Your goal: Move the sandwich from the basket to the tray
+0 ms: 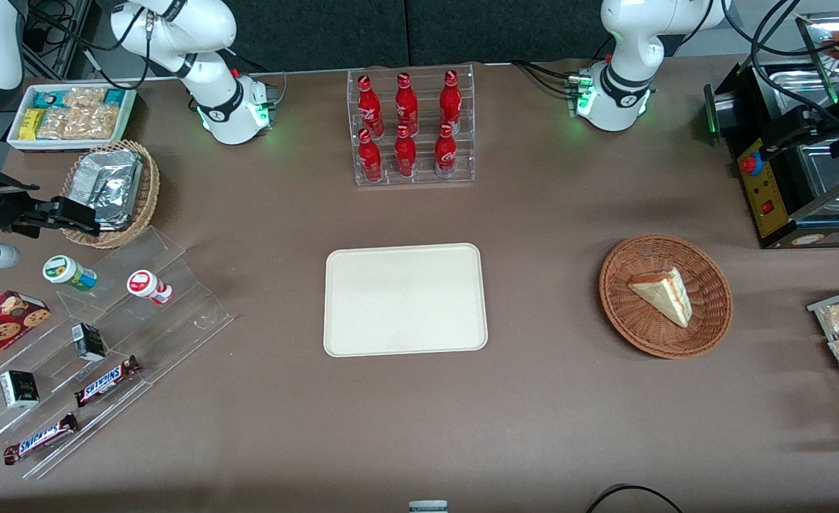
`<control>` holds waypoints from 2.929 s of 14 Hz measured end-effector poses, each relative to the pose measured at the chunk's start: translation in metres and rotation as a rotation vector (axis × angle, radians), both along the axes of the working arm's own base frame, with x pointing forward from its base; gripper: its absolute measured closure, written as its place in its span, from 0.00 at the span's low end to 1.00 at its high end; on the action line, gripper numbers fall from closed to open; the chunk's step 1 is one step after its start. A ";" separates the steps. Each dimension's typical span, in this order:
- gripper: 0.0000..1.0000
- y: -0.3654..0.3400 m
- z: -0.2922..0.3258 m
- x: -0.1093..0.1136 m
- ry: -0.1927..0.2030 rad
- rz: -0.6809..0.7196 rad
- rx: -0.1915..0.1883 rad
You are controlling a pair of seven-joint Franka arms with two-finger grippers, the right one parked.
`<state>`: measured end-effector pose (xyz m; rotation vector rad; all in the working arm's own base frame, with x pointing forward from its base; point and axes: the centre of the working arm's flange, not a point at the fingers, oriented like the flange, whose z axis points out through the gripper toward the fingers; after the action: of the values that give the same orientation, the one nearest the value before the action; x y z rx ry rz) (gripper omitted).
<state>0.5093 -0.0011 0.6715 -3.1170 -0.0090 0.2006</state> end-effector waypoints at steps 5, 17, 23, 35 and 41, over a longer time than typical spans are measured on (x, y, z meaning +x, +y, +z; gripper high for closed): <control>0.00 0.001 -0.003 0.003 -0.004 0.003 -0.002; 0.00 0.010 -0.173 0.086 -0.004 0.553 0.103; 0.00 0.003 -0.267 0.084 -0.070 0.804 0.098; 0.00 0.001 -0.369 0.037 -0.148 0.889 0.059; 0.00 0.000 -0.399 0.017 -0.184 0.890 0.037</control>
<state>0.5259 -0.0008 0.2720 -2.8327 -1.3639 -0.0846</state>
